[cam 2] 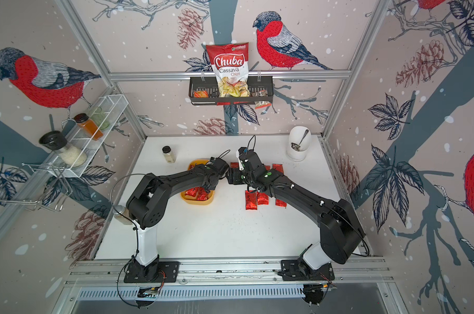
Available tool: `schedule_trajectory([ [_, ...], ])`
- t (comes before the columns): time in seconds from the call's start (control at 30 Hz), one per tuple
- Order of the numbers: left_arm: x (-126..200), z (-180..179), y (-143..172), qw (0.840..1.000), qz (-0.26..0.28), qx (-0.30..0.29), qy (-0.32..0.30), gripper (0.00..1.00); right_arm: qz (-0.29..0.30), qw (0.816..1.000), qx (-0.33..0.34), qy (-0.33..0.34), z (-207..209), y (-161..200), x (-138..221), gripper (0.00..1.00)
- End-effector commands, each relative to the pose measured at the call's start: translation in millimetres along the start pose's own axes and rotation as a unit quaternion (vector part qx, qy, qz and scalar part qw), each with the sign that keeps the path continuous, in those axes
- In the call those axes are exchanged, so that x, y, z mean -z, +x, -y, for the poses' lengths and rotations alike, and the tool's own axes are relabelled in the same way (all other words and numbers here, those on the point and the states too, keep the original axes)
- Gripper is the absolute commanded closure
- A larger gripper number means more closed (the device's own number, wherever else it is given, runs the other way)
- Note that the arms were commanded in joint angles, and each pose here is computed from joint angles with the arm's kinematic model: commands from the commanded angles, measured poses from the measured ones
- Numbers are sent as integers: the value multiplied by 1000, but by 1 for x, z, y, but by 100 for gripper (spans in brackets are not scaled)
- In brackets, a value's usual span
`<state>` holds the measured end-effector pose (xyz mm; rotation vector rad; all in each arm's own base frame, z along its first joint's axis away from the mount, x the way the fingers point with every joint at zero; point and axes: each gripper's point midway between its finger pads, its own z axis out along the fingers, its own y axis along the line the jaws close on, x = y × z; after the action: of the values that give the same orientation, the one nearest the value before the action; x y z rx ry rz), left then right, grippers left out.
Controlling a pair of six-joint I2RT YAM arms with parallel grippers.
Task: Take the tea bags out of the storage box
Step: Pick up the tea bag from the storage box.
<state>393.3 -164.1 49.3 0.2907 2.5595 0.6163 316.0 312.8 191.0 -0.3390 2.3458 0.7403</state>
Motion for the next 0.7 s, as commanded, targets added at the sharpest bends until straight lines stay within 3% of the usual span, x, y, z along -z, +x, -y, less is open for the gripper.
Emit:
schedule_trajectory([
  [0.0,-2,-9,-1,999,0,-27,-34,57,7,1000,-2,-8,-2,-4,4,30],
  [0.27,-5,-3,-5,999,0,-23,-29,100,8,1000,-6,-5,2,-3,4,30],
  [0.47,5,-9,-8,1000,-1,-10,-25,100,10,1000,-6,-3,2,-4,7,30],
  [0.67,48,-22,-13,999,3,28,29,100,24,1000,-4,-2,3,-10,20,30],
])
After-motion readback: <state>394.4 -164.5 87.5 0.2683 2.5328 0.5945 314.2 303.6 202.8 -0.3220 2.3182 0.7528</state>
